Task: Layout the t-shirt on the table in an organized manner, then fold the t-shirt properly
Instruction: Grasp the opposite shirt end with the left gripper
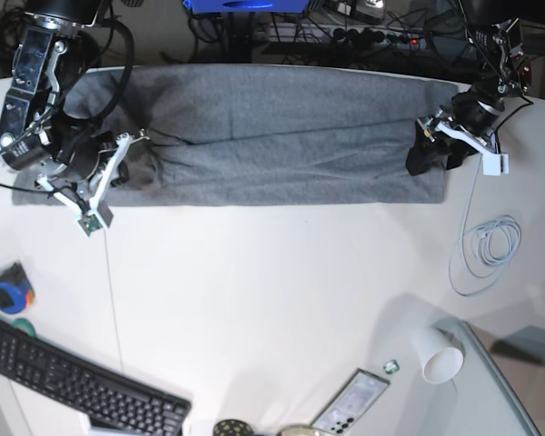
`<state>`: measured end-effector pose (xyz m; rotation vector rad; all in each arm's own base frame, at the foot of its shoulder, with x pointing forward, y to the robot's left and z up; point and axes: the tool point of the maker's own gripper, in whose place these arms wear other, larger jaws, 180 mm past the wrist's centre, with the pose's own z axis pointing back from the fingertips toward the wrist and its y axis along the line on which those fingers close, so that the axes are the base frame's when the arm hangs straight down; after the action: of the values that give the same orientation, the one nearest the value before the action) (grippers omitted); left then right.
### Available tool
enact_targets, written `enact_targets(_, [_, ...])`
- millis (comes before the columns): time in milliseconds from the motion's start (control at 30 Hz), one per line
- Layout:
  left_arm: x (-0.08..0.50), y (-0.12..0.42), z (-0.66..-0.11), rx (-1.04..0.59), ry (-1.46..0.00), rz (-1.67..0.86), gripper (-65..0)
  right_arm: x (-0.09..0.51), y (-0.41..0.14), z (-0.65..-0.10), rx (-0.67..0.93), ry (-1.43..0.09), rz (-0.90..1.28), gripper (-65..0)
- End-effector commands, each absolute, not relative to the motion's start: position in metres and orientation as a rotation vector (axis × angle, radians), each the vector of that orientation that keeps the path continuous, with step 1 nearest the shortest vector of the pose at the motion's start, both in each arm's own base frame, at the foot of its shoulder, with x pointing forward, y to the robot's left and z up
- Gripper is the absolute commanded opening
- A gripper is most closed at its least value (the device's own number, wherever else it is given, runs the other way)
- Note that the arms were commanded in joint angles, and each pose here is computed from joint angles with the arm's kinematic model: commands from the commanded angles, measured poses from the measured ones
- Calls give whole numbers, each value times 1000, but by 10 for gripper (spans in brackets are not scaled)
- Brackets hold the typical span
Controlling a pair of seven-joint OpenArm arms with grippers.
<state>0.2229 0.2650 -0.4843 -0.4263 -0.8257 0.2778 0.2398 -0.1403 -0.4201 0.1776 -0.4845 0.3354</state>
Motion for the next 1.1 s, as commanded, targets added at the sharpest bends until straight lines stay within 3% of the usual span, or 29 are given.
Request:
enact_targets(0, [191,261,-512,-383,-649,243,-178,249,-140,-410,176,-529,343,-623])
enact_targets(100, [190,262,-513,-380,-644,241,-346,249,-140,-410,176,-529,343,-623])
enact_targets(300, [183,262,-524,-388,-607,274,-541,249,-140,-410,176,-529,343,-623])
enact_targets(367, [185,265,-525,-388,-609,287,-650,249,-140,-410,175,-531,344,-623])
enact_targets(767, [223,313,-479,-286,-764,196,-650,249,-141,-409,172,-530,343,-623])
enact_targets(1067, [234,269,-397,-247,-925,-130,-650,248,-141,-410,171,-526,343,-623])
